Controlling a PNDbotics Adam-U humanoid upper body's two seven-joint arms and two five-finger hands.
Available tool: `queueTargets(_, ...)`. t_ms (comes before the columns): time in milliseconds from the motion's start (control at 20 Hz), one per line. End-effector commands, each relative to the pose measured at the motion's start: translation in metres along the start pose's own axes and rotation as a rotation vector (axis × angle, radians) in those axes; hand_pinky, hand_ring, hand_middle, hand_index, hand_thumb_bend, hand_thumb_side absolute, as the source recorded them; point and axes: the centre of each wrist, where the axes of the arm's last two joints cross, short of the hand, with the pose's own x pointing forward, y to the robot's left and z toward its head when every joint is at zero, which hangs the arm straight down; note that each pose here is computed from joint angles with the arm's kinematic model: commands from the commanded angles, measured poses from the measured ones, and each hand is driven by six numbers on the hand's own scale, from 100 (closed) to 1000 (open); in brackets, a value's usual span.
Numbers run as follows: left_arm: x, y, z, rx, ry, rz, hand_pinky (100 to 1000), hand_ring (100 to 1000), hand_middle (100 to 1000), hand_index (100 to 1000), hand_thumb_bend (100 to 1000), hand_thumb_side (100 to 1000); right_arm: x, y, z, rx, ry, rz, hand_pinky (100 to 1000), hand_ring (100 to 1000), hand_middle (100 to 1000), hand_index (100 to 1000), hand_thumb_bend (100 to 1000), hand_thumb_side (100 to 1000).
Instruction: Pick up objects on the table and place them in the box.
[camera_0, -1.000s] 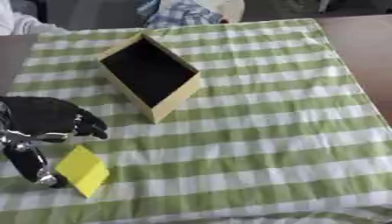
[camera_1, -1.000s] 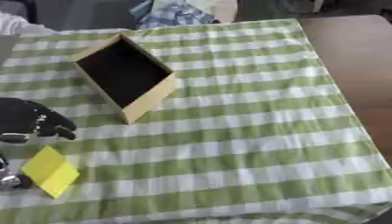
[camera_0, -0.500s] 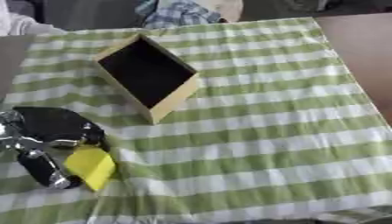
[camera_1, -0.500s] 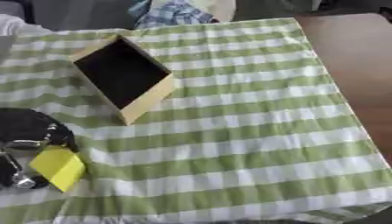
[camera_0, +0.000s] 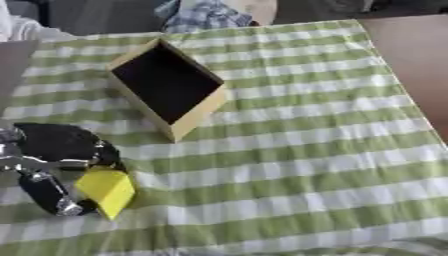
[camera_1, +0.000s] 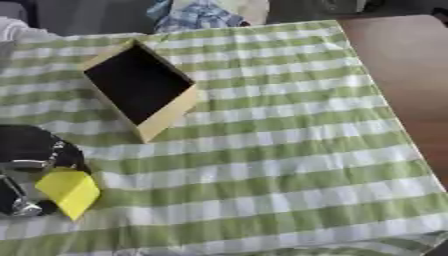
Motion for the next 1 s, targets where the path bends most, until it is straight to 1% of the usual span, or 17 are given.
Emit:
queueTargets(50,-0.002,0.013,0.019,-0.053,-0.022,-0.07,497,574,687,768,217,255,0.004,-0.005,-0.007,-0.012,-0.024,0.005,617,612,629,776,100,772)
queueTargets(200,0.001,0.023,0.029,0.013,0.002,-0.065,526,600,687,764,226,251,0.003,-0.005,-0.007,-0.013,-0.022,0.008,617,611,628,775,100,768)
queueTargets(350,0.006,0.03,0.035,0.064,0.017,-0.063,525,616,683,760,227,246,0.003,-0.006,-0.006,-0.013,-0.021,0.009,617,610,627,774,100,767)
queueTargets(400,0.007,0.033,0.037,0.08,0.021,-0.06,505,625,680,758,220,241,0.003,-0.006,-0.006,-0.013,-0.02,0.009,617,610,626,774,100,766)
queueTargets(550,0.009,0.04,0.041,0.144,0.043,-0.041,431,577,635,719,190,233,0.003,-0.006,-0.006,-0.013,-0.02,0.011,618,609,625,774,100,765)
queueTargets(650,0.011,0.048,0.044,0.198,0.049,-0.035,421,570,633,714,183,228,0.003,-0.006,-0.006,-0.014,-0.02,0.011,618,609,625,773,100,765)
queueTargets(700,0.012,0.053,0.045,0.226,0.049,-0.038,397,553,621,704,187,221,0.003,-0.006,-0.006,-0.013,-0.02,0.011,618,609,625,773,100,765)
queueTargets(800,0.014,0.064,0.05,0.28,0.047,-0.052,379,542,615,697,203,217,0.003,-0.006,-0.006,-0.012,-0.021,0.013,619,609,625,773,100,764)
queueTargets(1000,0.018,0.086,0.058,0.369,0.046,-0.089,364,533,623,692,237,210,0.003,-0.006,-0.007,-0.01,-0.023,0.012,618,608,624,772,100,764)
